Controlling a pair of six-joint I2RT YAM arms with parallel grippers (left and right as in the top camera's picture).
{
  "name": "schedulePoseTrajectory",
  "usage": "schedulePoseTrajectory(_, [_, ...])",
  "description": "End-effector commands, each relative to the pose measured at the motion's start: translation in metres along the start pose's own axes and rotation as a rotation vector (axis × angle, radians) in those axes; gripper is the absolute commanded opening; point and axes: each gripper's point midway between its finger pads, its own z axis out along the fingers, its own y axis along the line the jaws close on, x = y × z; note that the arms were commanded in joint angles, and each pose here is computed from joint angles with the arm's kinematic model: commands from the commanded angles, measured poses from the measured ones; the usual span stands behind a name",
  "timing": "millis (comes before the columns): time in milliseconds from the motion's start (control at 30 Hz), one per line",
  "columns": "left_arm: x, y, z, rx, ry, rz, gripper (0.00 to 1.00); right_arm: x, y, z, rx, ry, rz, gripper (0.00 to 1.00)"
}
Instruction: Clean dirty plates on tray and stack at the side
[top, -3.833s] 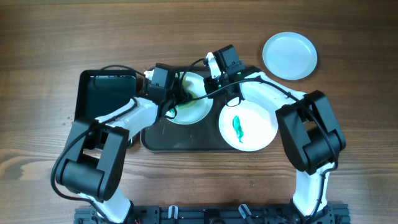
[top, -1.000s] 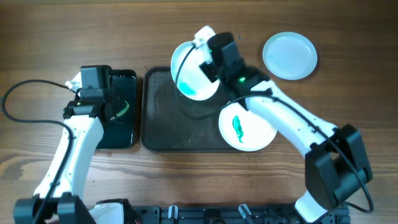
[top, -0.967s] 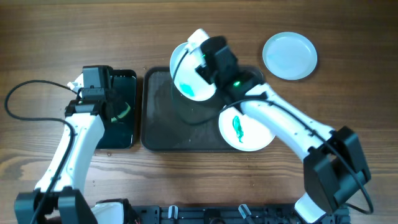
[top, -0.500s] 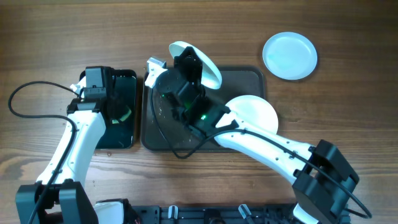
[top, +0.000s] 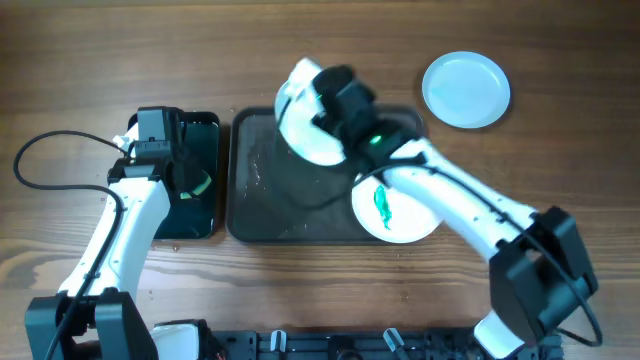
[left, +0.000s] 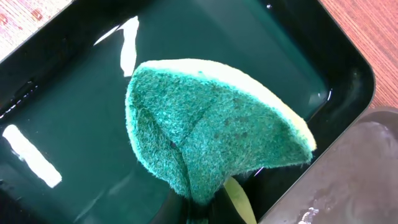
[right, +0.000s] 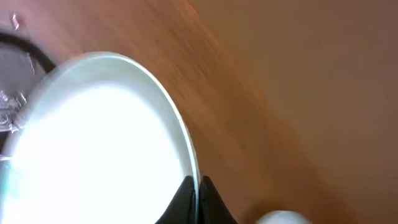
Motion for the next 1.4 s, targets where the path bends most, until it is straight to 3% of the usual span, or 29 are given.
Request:
schedulePoseTrajectory(0, [0.0,0.0,0.002,0.002,0.005,-0.01,0.04,0.012,-0.047,-0.001,-0.265,-0.102,0.515,0.05])
schedulePoseTrajectory(67, [0.001,0.001,0.002,0.001,0.006,-0.009,0.04,0.046,-0.093,0.004,-0.294,-0.092,0.754,0.04])
schedulePoseTrajectory(133, [0.002,-0.001,0.002,0.012,0.015,-0.009,0.04,0.11,-0.154,0.012,-0.205,-0.029,1.076,0.05])
schedulePoseTrajectory(267, [0.001,-0.003,0.002,0.019,0.01,-0.011,0.04,0.216,-0.218,0.014,-0.029,0.058,1.442,0.04])
schedulePoseTrajectory(367, [-0.001,-0.005,0.002,0.026,0.003,-0.013,0.04,0.265,-0.24,0.017,0.047,0.073,1.583,0.04])
schedulePoseTrajectory(533, [-0.003,-0.007,0.002,0.033,-0.005,-0.015,0.04,0.305,-0.235,0.029,0.134,0.162,1.606,0.04])
schedulePoseTrajectory(667, [-0.003,-0.007,0.002,0.034,-0.007,-0.015,0.04,0.31,-0.225,0.03,0.116,0.203,1.581,0.05])
schedulePoseTrajectory(733, [-0.004,-0.008,0.001,0.038,-0.011,-0.016,0.04,0.315,-0.215,0.029,0.096,0.25,1.562,0.37])
schedulePoseTrajectory(767, [-0.004,-0.008,0.001,0.038,-0.011,-0.016,0.04,0.317,-0.211,0.028,0.09,0.268,1.566,0.47])
schedulePoseTrajectory(800, [-0.004,-0.008,0.001,0.038,-0.01,-0.016,0.04,0.317,-0.206,0.027,0.072,0.287,1.56,0.57])
schedulePoseTrajectory(867, [-0.004,-0.008,0.001,0.038,-0.011,-0.016,0.04,0.315,-0.194,0.022,0.021,0.326,1.544,0.65])
schedulePoseTrajectory(1100, [-0.003,-0.009,0.001,0.045,-0.004,-0.016,0.04,0.274,-0.162,-0.038,-0.072,0.448,1.42,0.65])
schedulePoseTrajectory(1233, [-0.003,-0.009,0.001,0.046,-0.003,-0.016,0.04,0.268,-0.131,-0.071,-0.06,0.616,1.327,0.54])
schedulePoseTrajectory(1367, [-0.003,-0.009,0.001,0.046,-0.004,-0.016,0.04,0.249,-0.086,-0.08,-0.229,0.692,1.134,0.55])
